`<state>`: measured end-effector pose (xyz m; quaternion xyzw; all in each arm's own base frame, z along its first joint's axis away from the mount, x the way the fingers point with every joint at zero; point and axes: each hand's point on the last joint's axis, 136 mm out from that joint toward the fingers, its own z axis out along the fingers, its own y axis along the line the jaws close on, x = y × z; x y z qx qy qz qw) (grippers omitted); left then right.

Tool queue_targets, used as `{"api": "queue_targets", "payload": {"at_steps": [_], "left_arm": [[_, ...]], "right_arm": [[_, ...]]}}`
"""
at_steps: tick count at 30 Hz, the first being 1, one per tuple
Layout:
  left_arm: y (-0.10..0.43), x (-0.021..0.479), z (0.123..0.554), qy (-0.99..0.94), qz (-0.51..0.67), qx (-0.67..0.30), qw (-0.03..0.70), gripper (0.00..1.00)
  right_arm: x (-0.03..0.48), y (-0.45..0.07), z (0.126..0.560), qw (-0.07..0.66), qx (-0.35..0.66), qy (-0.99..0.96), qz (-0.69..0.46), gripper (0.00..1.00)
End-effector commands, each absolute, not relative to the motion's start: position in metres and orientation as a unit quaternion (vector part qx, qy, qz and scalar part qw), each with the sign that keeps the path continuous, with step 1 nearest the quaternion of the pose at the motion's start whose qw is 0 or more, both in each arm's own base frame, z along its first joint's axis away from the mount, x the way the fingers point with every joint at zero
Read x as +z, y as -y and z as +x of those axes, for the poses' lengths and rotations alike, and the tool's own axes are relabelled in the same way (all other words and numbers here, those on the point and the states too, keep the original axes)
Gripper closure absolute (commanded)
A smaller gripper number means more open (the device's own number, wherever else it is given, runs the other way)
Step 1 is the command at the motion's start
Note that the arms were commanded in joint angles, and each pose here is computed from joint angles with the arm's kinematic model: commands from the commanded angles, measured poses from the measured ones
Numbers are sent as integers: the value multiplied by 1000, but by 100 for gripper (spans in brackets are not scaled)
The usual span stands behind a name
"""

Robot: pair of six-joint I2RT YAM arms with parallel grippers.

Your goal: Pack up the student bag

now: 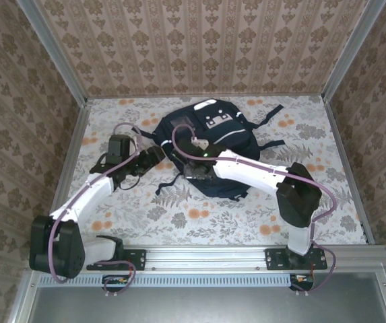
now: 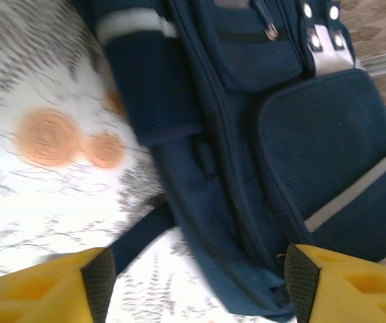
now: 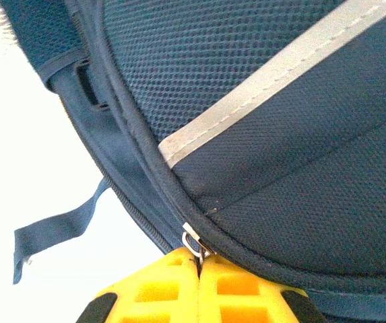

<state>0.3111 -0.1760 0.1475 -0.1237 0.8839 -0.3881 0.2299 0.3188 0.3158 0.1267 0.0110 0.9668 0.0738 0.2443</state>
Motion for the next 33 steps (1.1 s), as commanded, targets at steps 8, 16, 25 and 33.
{"api": "queue_targets", "payload": {"at_steps": [8,16,25,33], "left_arm": [[253,168,330,-843,-84,-491,204,50],[274,151,338,-846,-92,-495,177,59],[291,142,338,-847,-88,-499,159,78],[278,131,345,-871,-93,-449,177,100]], "right_arm": [[160,-349,304,222,217,-945,-101,100],[162,-338,303,214,232,-944,-98,100],[156,-330,302,215,207,-949,-103,100],[145,-257,295,264,44,-957,-110,100]]}}
